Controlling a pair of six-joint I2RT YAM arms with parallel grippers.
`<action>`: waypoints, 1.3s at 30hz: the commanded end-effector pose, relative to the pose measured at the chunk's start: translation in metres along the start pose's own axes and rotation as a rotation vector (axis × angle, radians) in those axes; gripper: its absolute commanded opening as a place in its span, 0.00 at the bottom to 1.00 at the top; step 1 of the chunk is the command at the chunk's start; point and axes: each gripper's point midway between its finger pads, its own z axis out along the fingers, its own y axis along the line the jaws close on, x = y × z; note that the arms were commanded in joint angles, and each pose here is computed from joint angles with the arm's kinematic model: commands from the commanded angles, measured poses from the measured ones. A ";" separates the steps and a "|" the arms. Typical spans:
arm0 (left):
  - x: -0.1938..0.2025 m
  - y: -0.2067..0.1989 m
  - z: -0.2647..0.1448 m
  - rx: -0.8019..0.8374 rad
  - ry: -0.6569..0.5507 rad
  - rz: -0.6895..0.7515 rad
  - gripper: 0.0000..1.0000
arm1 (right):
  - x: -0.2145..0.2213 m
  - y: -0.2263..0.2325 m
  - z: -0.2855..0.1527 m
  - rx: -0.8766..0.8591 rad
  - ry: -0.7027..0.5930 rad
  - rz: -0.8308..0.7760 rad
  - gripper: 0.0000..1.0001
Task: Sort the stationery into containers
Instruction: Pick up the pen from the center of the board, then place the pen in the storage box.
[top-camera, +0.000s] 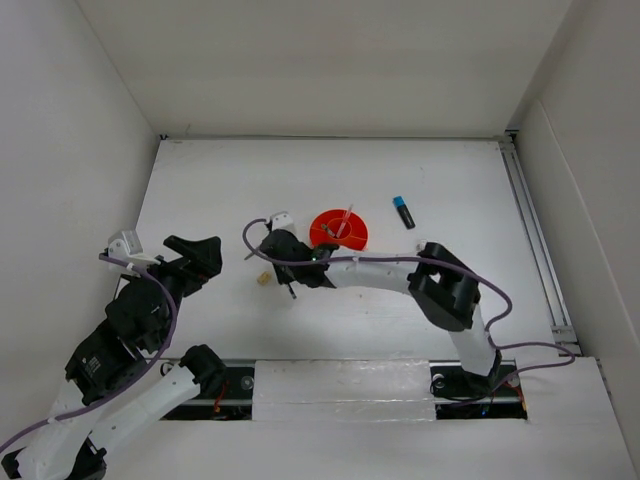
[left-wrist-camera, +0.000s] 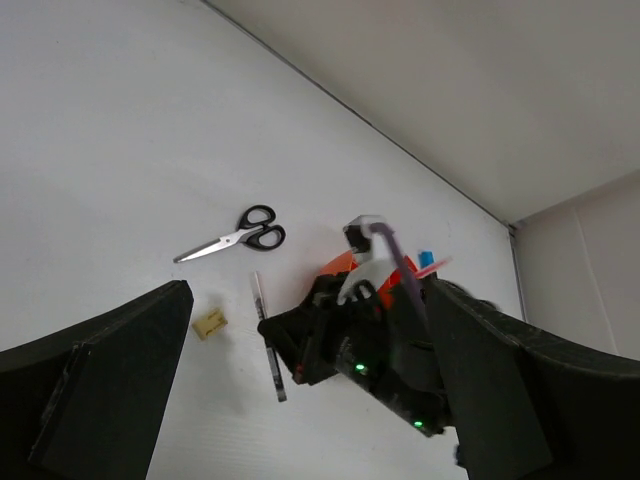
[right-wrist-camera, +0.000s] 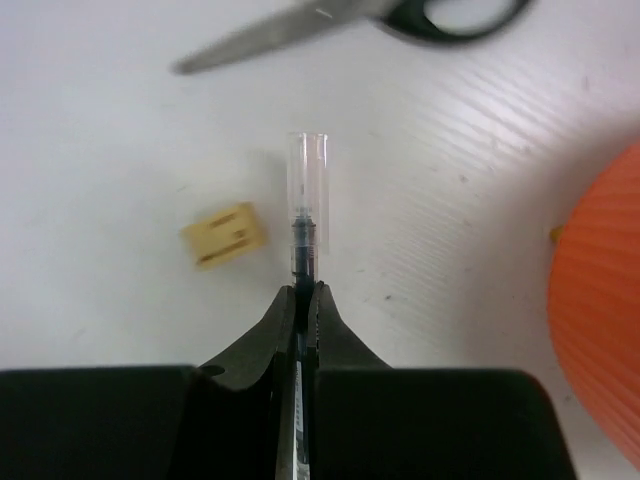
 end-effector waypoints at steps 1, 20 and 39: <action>-0.008 -0.004 -0.001 0.016 -0.029 -0.021 1.00 | -0.119 0.059 -0.094 -0.357 -0.333 -0.131 0.00; 0.000 -0.012 0.005 0.046 -0.006 0.028 1.00 | -0.197 -0.064 -0.215 -1.000 -0.771 -0.557 0.00; 0.009 -0.025 0.009 0.099 0.029 0.078 1.00 | -0.165 -0.094 -0.149 -1.083 -0.682 -0.501 0.00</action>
